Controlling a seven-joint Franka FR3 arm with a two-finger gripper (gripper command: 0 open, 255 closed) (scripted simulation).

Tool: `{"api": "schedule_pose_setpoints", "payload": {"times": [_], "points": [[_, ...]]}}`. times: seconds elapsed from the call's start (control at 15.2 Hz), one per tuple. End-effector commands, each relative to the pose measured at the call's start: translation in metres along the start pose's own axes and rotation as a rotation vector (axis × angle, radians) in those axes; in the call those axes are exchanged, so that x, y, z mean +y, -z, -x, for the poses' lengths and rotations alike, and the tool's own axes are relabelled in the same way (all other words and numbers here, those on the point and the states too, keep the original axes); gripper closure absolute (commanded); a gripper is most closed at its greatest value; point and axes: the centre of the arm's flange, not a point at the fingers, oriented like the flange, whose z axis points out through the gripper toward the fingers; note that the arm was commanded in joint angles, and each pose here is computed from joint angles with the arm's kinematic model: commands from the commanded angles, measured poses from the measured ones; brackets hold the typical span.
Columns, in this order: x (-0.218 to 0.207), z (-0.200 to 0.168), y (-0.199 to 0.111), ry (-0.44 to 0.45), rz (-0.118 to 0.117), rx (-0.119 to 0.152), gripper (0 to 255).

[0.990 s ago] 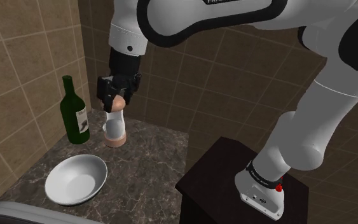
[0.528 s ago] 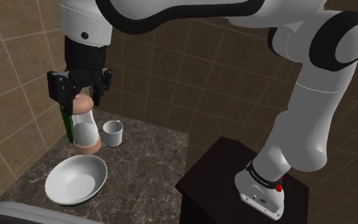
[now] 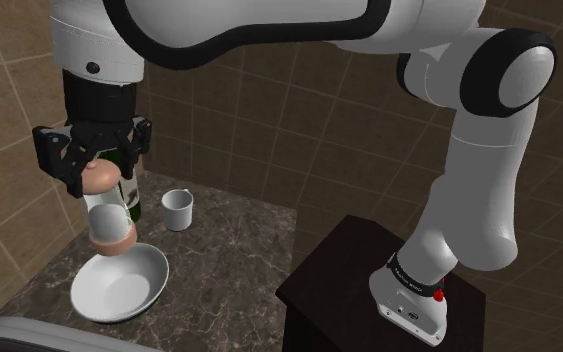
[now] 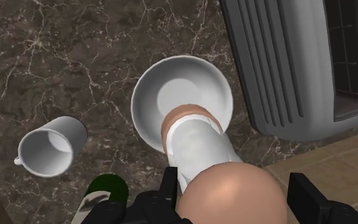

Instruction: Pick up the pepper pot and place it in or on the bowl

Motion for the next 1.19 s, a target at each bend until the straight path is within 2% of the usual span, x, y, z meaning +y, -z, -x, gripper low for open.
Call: {"api": "schedule_pose_setpoints", "payload": {"times": [0.0, 1.12], "points": [[0.001, 0.001, -0.010, 0.000, 0.000, 0.001, 255], [0.017, 0.004, -0.099, 0.000, 0.000, 0.001, 255]]}}
